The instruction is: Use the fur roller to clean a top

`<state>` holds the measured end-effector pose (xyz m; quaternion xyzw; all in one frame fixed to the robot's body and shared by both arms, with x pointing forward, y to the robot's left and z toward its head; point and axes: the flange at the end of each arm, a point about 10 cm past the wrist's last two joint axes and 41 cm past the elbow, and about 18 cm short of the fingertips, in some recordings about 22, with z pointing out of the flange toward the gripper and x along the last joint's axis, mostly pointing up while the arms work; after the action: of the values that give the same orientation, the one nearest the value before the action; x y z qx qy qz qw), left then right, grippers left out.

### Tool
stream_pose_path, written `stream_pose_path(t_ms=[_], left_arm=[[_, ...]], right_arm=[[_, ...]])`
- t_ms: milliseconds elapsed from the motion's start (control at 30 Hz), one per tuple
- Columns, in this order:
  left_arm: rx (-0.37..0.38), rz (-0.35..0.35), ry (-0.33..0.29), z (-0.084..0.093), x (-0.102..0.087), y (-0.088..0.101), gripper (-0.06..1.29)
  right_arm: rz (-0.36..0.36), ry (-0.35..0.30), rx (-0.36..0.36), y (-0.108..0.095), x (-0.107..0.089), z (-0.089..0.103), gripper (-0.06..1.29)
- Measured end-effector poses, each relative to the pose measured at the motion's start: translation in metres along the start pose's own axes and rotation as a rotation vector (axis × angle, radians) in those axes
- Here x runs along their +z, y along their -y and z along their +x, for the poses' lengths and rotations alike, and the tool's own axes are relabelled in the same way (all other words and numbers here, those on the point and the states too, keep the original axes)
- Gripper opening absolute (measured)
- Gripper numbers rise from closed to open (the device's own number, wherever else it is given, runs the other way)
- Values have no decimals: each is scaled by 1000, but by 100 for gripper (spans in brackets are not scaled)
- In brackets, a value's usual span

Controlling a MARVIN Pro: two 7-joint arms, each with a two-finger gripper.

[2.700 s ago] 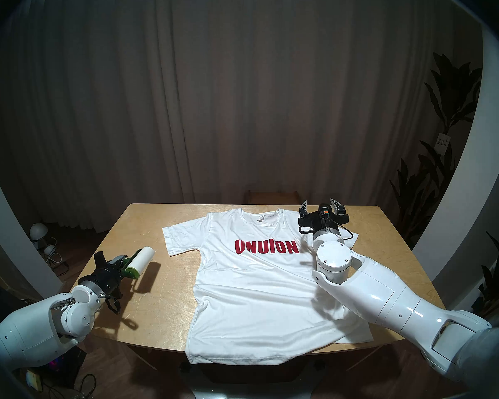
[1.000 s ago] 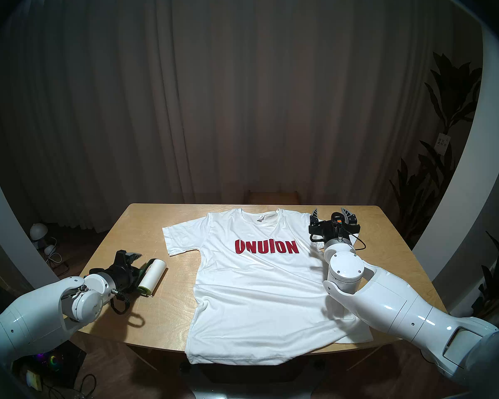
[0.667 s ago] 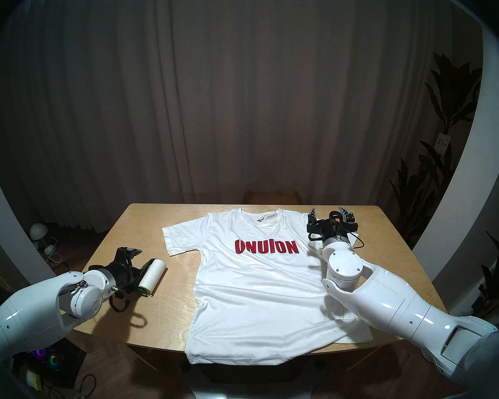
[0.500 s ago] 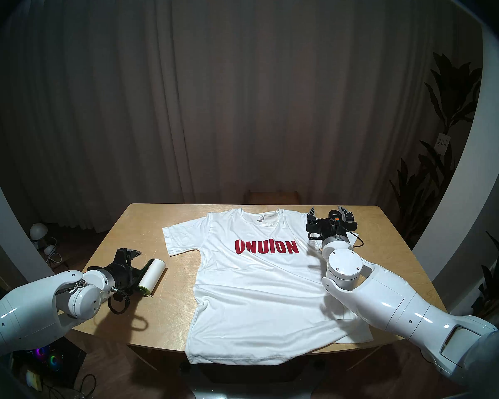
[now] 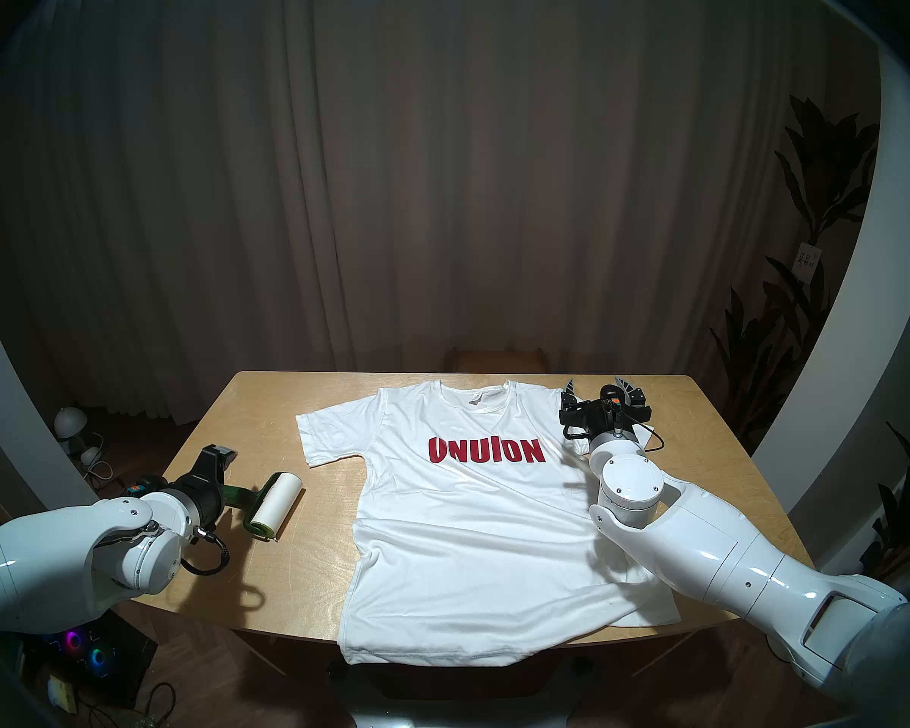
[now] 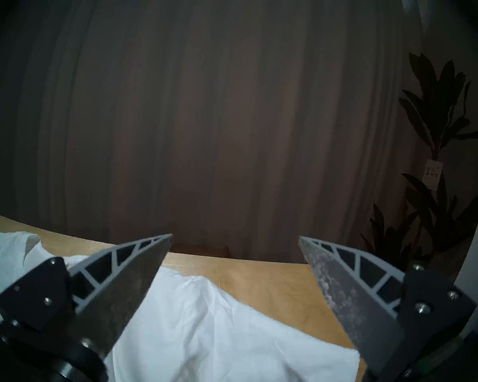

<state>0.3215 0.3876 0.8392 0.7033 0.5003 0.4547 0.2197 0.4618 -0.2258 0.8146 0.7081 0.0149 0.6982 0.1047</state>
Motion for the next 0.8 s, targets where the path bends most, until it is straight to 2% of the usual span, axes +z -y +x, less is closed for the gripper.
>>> stream_pose_path(t_ms=[233,400,567,800], left_arm=[[163,-143,-139,13,-6,-23,118],[275,-244,-216,21,-9,-35,118],[398,-328,-265,30,-9,-40,118],[558,-421,-298,37,-8,-45,118]], right_arm=[[11,20,6,1,1,-7,120],[22,25,17,4,3,-7,120],[46,15,21,10,5,-3,120],[111,-25,-18,23,8,7,120]])
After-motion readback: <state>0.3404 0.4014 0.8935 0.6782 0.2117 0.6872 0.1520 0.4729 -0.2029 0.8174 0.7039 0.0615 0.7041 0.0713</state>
